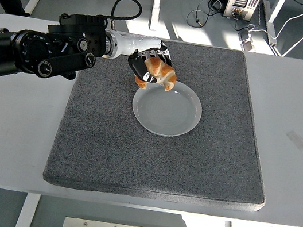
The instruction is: Place the bread on the plate
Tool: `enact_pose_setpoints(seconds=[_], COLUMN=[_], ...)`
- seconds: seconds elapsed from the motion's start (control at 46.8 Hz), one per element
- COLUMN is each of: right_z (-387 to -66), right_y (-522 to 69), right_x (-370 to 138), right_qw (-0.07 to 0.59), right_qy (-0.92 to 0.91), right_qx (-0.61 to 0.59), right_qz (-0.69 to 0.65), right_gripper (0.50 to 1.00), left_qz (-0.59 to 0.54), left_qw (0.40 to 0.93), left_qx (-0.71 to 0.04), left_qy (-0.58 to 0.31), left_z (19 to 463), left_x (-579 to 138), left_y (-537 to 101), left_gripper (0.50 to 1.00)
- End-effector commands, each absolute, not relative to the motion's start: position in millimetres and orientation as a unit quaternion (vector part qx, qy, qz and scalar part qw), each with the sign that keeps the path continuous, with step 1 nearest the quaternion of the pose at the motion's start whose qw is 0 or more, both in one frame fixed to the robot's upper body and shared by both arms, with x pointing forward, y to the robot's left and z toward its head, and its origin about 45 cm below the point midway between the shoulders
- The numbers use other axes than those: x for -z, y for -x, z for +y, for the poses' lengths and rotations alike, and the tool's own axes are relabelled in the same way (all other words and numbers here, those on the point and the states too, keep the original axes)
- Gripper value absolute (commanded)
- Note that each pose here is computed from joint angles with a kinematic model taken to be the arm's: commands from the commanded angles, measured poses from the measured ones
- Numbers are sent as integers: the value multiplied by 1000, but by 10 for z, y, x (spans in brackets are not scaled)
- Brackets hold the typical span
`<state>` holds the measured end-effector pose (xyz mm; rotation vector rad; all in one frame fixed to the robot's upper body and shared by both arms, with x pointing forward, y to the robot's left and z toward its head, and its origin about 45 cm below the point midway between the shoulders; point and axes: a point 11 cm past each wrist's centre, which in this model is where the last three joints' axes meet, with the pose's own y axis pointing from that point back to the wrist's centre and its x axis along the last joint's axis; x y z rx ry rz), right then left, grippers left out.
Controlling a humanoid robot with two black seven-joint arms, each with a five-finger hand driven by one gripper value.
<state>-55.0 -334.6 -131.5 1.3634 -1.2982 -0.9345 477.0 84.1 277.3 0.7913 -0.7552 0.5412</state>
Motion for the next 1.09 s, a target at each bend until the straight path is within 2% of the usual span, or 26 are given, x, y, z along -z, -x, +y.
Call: enact_pose_setpoints(seconds=[0.0,0.171,1.068], right_z=[-3346,-3346,-3351], right_y=[549,549,550], right_x=[1315,1315,1315], right_qw=[497,497,498], right_qy=[-563,-563,-563], right_qx=[386,386,385], right_qz=[-536,-536,-536], right_gripper=[1000,1000,1000], left_qz=[-356,-360,-347], left_qw=[826,827,810], left_qx=[-240,-219,-239], left_qy=[-366,-372,-408], left_z=[670,515,777], left_x=[-2721,-2576,-2251], left_y=[-4700,-4616,-4708], left_gripper=[501,501,502])
